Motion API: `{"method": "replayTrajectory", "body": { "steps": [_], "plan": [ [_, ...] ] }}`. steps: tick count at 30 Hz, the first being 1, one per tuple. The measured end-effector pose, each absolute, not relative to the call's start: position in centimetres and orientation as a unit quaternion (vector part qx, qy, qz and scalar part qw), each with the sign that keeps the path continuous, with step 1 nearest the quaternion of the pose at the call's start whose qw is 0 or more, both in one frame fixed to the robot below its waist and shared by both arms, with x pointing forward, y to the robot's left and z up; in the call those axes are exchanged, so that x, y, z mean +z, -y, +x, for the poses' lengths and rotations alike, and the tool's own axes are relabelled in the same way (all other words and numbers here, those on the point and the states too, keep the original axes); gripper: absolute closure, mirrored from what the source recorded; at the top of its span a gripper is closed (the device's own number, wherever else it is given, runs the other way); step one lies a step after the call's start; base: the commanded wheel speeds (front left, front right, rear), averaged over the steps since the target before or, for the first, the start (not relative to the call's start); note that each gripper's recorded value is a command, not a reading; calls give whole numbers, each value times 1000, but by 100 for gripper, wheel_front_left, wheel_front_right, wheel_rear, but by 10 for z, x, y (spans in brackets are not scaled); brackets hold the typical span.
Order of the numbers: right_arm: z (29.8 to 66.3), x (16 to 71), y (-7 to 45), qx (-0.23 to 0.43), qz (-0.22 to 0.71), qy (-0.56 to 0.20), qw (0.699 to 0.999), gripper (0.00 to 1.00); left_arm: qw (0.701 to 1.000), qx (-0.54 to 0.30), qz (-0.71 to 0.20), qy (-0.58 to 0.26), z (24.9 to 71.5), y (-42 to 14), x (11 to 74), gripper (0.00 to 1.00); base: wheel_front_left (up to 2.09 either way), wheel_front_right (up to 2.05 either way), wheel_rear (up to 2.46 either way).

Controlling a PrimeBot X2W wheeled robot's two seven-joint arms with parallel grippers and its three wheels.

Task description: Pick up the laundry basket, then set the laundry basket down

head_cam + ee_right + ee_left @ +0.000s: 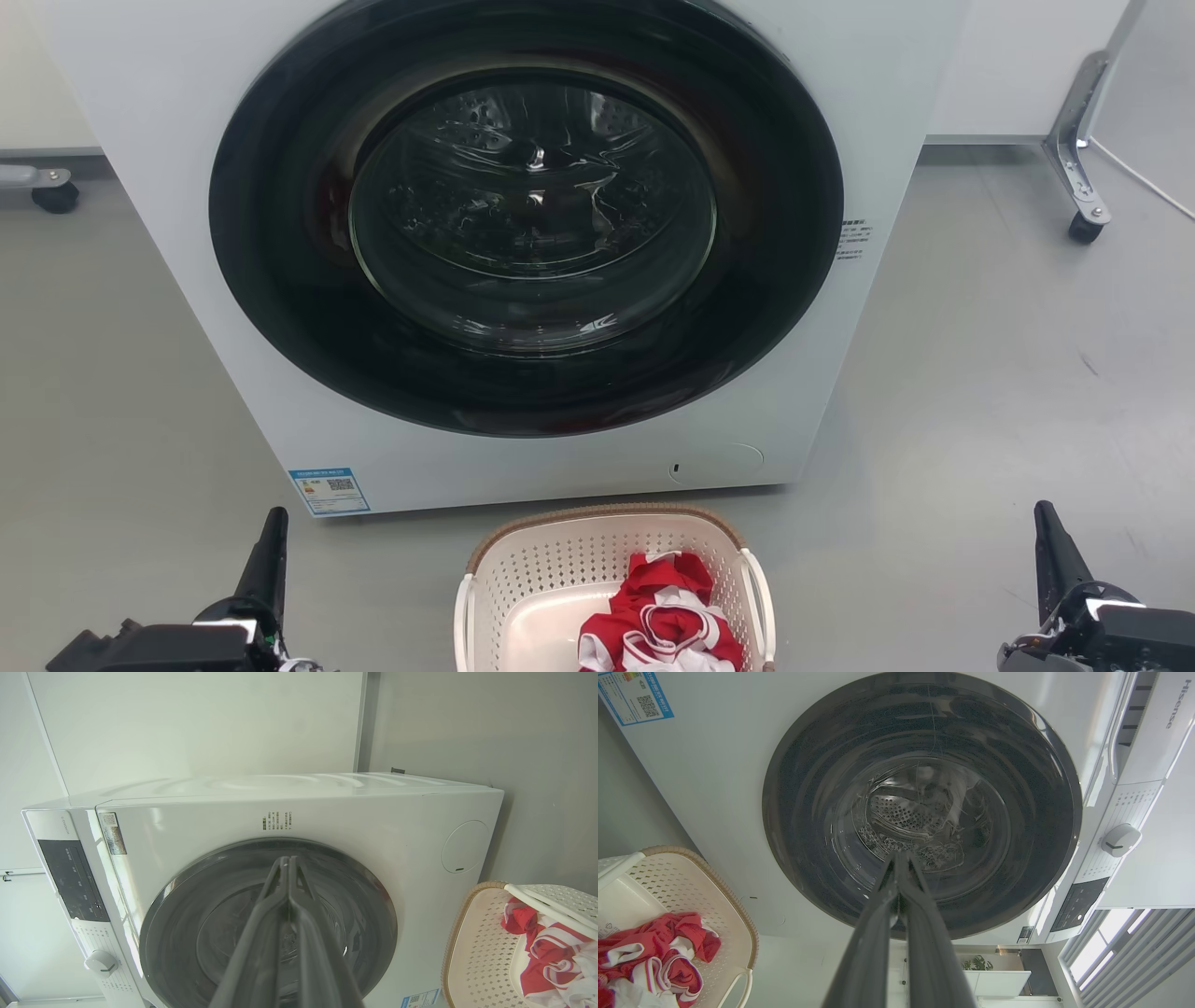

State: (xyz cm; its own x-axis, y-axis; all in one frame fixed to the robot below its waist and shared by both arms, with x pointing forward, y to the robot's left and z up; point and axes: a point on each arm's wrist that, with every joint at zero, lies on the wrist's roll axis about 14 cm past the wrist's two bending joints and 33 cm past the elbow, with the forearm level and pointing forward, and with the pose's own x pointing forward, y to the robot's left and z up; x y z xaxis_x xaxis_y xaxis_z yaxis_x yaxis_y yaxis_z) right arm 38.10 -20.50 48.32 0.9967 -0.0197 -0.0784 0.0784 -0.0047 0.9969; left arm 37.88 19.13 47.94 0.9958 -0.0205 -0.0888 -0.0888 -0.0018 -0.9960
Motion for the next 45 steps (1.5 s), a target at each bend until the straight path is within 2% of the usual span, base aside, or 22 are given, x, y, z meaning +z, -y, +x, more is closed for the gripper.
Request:
{"method": "replayTrajectory", "body": {
  "steps": [25,26,31,45],
  "plan": [
    [381,483,205,-35,708,-21,705,100,705,24,-707,-39,379,-191,479,100,0,0,0],
    [381,483,205,-35,708,-21,705,0,705,24,-707,-39,379,-191,479,0,0,0,0],
    [371,463,202,-56,712,-42,699,0,700,46,-710,-62,368,-189,458,0,0,0,0],
    [375,471,204,-55,705,-27,706,0,703,39,-708,-55,372,-183,465,0,0,0,0]
  ]
}}
